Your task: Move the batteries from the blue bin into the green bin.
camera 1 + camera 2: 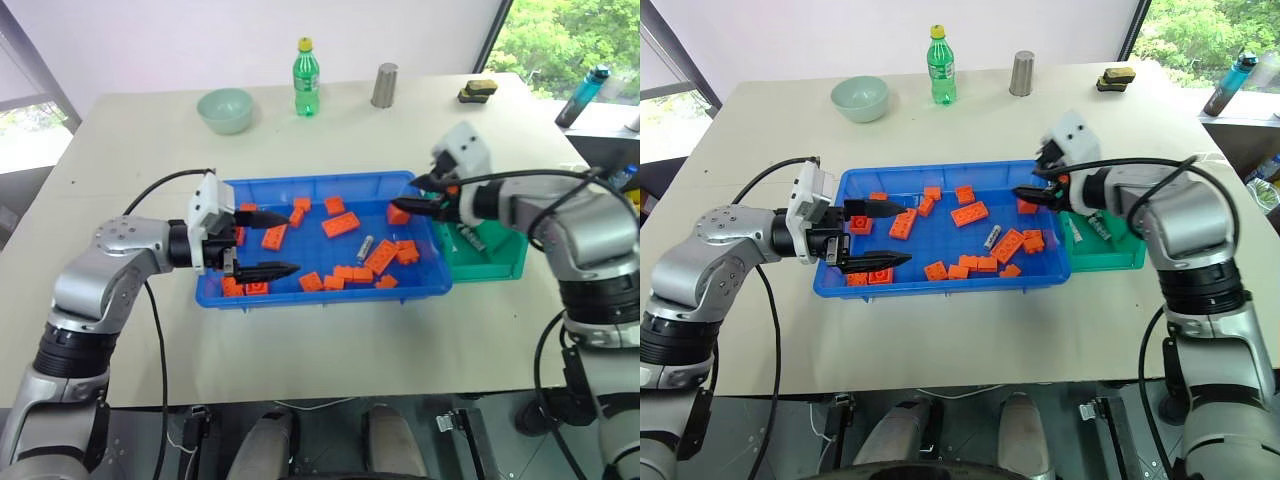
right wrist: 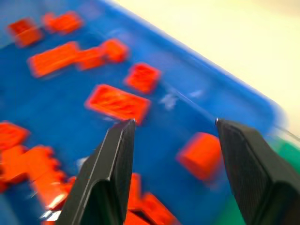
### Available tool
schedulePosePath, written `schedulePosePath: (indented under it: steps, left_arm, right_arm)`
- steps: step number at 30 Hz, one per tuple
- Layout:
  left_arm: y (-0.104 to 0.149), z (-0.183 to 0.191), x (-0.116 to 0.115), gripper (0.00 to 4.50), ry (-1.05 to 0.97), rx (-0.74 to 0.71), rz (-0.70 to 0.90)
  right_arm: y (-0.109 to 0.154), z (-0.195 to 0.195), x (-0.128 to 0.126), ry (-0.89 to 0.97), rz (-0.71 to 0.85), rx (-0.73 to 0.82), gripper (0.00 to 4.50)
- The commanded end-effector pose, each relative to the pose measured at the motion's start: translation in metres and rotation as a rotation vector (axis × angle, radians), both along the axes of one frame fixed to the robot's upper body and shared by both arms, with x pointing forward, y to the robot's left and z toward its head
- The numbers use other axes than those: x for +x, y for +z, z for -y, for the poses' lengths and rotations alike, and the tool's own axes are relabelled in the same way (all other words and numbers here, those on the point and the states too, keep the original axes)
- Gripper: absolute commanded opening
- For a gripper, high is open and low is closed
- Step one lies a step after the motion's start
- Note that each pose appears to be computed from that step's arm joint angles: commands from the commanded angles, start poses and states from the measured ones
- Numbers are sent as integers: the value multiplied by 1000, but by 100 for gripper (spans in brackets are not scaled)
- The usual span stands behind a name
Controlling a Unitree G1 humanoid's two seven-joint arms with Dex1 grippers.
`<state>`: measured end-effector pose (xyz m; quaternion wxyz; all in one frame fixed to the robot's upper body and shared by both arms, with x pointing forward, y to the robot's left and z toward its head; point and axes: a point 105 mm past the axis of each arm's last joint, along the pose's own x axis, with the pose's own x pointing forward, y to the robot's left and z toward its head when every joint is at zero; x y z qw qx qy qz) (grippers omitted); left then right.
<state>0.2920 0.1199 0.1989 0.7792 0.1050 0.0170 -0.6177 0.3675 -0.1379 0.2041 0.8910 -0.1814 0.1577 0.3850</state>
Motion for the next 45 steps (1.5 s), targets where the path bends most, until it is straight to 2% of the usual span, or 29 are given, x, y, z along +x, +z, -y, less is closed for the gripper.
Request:
schedulePosePath:
  steps: [1,7,12,21,22,24,27,32,34,38,41,45]
  left_arm:
    - [7,-3,-4,450,1,10,41]
    - [6,-4,-9,450,3,17,42]
    - [6,-5,-13,450,8,21,43]
    - [7,-5,-13,450,26,17,50]
    - [7,-5,-13,450,27,17,51]
    - [8,-5,-12,450,28,14,54]
    - [8,-4,-11,450,27,13,56]
    - [9,-4,-10,450,24,14,56]
    - [8,-3,-9,450,17,14,54]
    - [8,-1,-9,450,4,13,52]
    - [8,0,-8,450,0,12,50]
    - [5,-2,-9,450,-8,16,40]
  right_arm:
    - [-5,-14,-1,110,24,-87,443]
    - [-32,-27,-4,209,-47,-149,443]
    - [-51,-27,3,215,-77,-200,443]
    - [-68,-24,10,205,-92,-261,443]
    - [-68,-25,10,209,-89,-260,419]
    - [-63,-30,9,215,-79,-238,353]
    - [-55,-32,8,213,-66,-217,227]
    - [-27,-33,6,181,-33,-126,227]
    - [0,-28,7,120,-12,-27,227]
    - [36,-13,6,30,16,108,227]
    - [51,11,5,-57,56,118,227]
    - [56,70,-1,-248,68,109,227]
